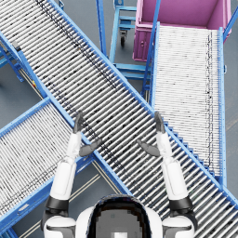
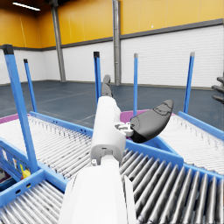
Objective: Pick up the oil and place it on the left assembly line, put the cola on the right, and keep Sprite still
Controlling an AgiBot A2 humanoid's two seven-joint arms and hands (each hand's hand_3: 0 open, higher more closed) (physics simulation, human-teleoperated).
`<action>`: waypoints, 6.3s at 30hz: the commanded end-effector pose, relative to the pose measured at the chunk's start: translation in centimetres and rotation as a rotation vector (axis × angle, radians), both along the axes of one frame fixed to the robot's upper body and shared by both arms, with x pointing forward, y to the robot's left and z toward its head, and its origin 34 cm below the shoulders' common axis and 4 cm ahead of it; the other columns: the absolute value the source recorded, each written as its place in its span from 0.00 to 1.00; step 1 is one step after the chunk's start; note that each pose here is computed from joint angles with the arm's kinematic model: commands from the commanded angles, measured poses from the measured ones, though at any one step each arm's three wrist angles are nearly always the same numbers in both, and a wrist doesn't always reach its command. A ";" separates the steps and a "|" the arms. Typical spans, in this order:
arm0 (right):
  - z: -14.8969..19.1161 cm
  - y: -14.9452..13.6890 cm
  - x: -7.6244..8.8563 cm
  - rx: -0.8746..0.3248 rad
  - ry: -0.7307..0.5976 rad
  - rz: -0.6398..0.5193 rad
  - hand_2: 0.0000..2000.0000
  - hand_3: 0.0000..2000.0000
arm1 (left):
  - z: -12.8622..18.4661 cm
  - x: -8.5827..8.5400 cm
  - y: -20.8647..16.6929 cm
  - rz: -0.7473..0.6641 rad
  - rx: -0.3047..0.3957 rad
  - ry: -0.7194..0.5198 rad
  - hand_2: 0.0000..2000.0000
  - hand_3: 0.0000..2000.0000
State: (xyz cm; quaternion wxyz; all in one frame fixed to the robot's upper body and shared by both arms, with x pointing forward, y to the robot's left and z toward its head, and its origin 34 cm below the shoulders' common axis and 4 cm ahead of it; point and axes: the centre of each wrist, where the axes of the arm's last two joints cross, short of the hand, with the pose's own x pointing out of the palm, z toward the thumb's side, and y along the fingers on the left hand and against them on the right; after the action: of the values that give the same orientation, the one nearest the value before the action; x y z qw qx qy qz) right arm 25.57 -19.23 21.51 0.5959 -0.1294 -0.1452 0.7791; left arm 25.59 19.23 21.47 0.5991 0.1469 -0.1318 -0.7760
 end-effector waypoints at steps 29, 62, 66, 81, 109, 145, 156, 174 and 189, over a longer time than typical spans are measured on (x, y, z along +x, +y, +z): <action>0.2 -0.1 0.2 -0.061 -0.048 -0.098 0.00 0.00 | 0.2 0.1 0.1 0.097 0.064 -0.049 0.00 0.00; 0.3 0.1 0.1 0.004 -0.047 -0.122 0.00 0.00 | 0.3 0.1 -0.1 0.120 -0.001 -0.047 0.00 0.00; 0.3 0.1 0.1 0.011 -0.047 -0.125 0.00 0.00 | 0.3 0.0 -0.1 0.122 -0.007 -0.047 0.00 0.00; 0.3 0.1 0.1 0.035 -0.046 -0.135 0.00 0.00 | 0.3 0.1 -0.1 0.133 -0.031 -0.046 0.00 0.00; 0.4 0.0 0.2 0.075 -0.047 -0.155 0.00 0.00 | 0.4 0.1 -0.1 0.149 -0.069 -0.048 0.00 0.00; 0.1 0.2 0.1 0.107 -0.033 -0.164 0.00 0.00 | 0.1 0.1 -0.2 0.161 -0.100 -0.034 0.00 0.00; 0.1 0.2 0.1 0.108 -0.033 -0.165 0.00 0.00 | 0.1 0.1 -0.2 0.161 -0.100 -0.034 0.00 0.00; 0.1 0.2 0.1 0.108 -0.033 -0.165 0.00 0.00 | 0.1 0.1 -0.2 0.161 -0.100 -0.034 0.00 0.00; 0.1 0.2 0.1 0.108 -0.033 -0.165 0.00 0.00 | 0.1 0.1 -0.2 0.161 -0.100 -0.034 0.00 0.00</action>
State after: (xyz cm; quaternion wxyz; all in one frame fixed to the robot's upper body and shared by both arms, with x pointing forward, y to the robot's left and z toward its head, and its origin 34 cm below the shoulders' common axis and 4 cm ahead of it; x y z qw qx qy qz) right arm 25.63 -19.02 21.60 0.6616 -0.1216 -0.1858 0.7163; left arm 25.65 19.02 21.55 0.6640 0.1398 -0.1683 -0.7150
